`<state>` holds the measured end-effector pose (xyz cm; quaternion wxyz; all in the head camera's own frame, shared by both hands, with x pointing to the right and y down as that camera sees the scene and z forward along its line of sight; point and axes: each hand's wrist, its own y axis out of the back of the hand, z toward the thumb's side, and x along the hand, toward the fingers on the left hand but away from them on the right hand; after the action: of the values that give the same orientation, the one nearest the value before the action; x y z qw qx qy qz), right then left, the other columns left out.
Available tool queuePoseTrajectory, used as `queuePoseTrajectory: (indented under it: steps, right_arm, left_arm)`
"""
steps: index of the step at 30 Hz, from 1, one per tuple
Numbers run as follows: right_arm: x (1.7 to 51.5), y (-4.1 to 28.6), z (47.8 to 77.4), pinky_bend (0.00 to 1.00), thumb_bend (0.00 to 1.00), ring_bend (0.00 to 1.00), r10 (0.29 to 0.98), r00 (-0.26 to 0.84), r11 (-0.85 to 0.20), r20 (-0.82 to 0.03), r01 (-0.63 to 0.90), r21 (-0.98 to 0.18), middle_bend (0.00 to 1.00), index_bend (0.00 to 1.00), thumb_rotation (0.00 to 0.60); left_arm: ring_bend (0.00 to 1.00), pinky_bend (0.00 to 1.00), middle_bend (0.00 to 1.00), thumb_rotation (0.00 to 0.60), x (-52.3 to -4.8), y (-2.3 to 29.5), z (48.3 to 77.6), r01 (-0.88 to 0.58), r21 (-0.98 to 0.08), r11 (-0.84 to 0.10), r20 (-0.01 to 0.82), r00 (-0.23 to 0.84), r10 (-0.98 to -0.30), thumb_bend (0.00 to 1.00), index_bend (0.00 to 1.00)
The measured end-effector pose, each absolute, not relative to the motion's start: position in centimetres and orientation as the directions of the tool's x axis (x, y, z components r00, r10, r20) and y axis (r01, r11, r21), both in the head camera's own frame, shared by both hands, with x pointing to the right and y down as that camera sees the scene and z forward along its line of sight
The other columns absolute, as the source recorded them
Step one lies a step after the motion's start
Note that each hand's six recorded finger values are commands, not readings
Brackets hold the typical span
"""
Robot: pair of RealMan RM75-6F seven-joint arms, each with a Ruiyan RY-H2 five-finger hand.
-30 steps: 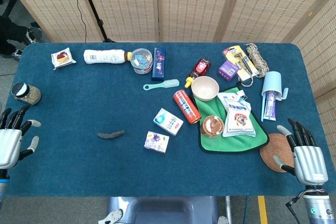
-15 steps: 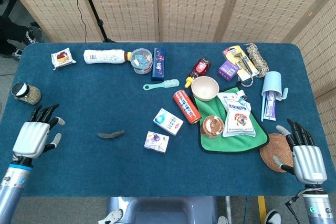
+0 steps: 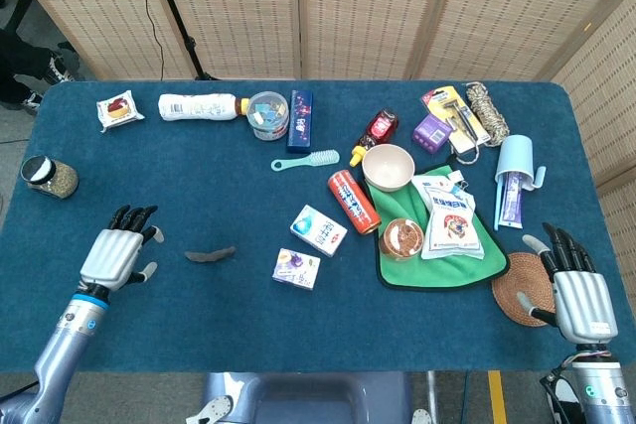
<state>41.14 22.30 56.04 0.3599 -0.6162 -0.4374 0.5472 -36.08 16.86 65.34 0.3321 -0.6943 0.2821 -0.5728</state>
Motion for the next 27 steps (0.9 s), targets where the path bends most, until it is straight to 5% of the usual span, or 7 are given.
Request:
queuePoseTrajectory:
  steps: [27]
  right_arm:
    - [41.8,22.6,55.6,0.16,0.22,0.05,0.933,-0.003,-0.356,-0.360,0.149,-0.923,0.06,0.18,0.600]
  left_arm:
    - [0.08,0.05,0.10,0.592,-31.1,17.0,71.0,-0.039,-0.734,-0.678,0.660,0.192,-0.726,0.26,0.47]
